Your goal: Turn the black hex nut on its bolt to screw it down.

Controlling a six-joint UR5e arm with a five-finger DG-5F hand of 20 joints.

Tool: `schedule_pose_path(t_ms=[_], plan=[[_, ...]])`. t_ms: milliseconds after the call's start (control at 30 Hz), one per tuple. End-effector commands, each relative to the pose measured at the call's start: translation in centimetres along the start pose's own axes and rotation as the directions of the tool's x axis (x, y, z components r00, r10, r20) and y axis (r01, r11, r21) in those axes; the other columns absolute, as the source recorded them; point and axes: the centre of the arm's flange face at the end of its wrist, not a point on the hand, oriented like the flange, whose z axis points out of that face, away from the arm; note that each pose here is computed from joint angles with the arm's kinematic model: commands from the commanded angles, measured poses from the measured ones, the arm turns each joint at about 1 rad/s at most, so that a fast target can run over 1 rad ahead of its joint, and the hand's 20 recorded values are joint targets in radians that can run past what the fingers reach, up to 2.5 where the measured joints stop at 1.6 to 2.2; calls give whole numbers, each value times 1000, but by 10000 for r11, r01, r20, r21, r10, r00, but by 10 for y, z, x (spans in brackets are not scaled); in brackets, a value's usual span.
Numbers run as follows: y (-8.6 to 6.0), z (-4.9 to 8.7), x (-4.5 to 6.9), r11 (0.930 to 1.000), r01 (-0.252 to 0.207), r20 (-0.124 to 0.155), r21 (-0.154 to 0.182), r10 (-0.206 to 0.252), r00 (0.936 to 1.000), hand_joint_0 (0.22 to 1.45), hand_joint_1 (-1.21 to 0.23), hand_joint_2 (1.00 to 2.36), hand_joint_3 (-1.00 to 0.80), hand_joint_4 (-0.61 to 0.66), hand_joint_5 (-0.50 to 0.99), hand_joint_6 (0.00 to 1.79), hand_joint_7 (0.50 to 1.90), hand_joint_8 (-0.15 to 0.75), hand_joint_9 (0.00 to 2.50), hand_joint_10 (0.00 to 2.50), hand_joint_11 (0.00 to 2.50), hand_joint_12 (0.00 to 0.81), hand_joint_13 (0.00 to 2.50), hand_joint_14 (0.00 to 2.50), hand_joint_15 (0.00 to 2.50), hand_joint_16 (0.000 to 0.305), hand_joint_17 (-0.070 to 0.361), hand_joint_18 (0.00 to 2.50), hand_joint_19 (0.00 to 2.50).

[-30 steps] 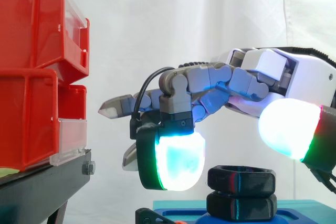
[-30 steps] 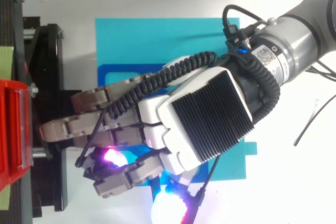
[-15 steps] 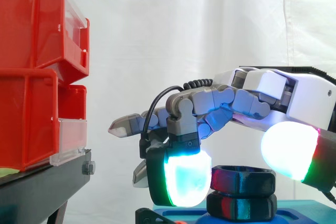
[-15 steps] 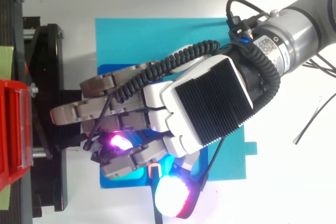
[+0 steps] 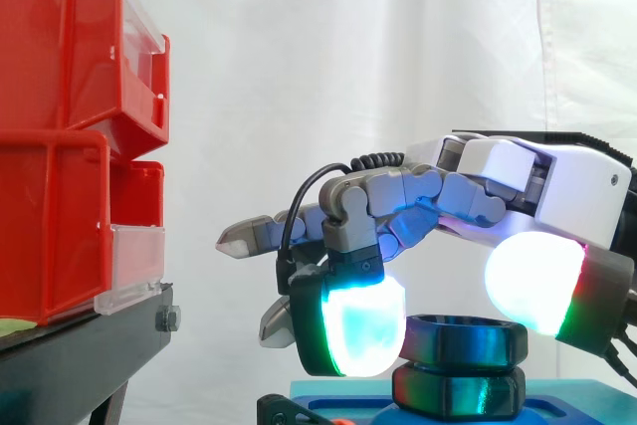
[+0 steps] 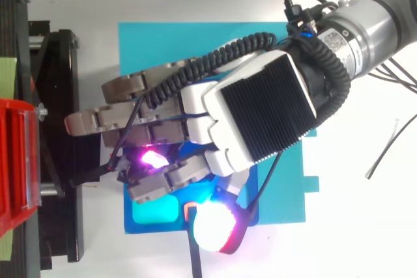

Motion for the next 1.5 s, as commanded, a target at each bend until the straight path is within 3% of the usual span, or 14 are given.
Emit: schedule_pose_path(t_ms=[0,433,667,733,967,1233,1367,1467], plan=[[-5,-4,0,10000,38,-7,7,-38,10000,473,-54,1000,-500,106,-3,513,1642,211,895,2,27,339,510,0,0,51,115,577,571],[-28,-25,-3,9996,292,119,31,-293,9995,473,-51,1000,-500,113,-5,517,1642,212,898,0,28,339,511,0,0,51,114,574,570],[-32,-29,-6,9988,435,256,-217,-429,9988,472,-50,1000,-500,127,-6,516,1635,214,898,0,27,340,510,0,0,51,115,577,561],[-28,-18,-12,9982,440,413,-407,-424,9982,471,-50,1000,-500,122,-6,515,1637,215,899,0,27,340,510,0,0,51,115,579,562],[-17,8,-24,9971,494,744,-577,-451,9962,471,-49,1000,-500,132,-7,507,1640,207,887,0,14,340,511,0,0,51,115,575,562],[-1,28,-25,9975,533,1030,-465,-483,9935,470,-51,1000,-500,136,-7,503,1637,201,879,0,11,341,511,0,0,51,115,577,562],[6,33,-24,9976,456,984,-522,-403,9943,470,-52,1000,-500,133,-8,500,1612,199,878,0,11,341,510,0,0,51,115,575,560],[13,31,-16,9990,308,750,-328,-282,9968,470,-52,1000,-500,130,-9,501,1600,203,877,2,10,341,511,0,0,51,115,578,570]])
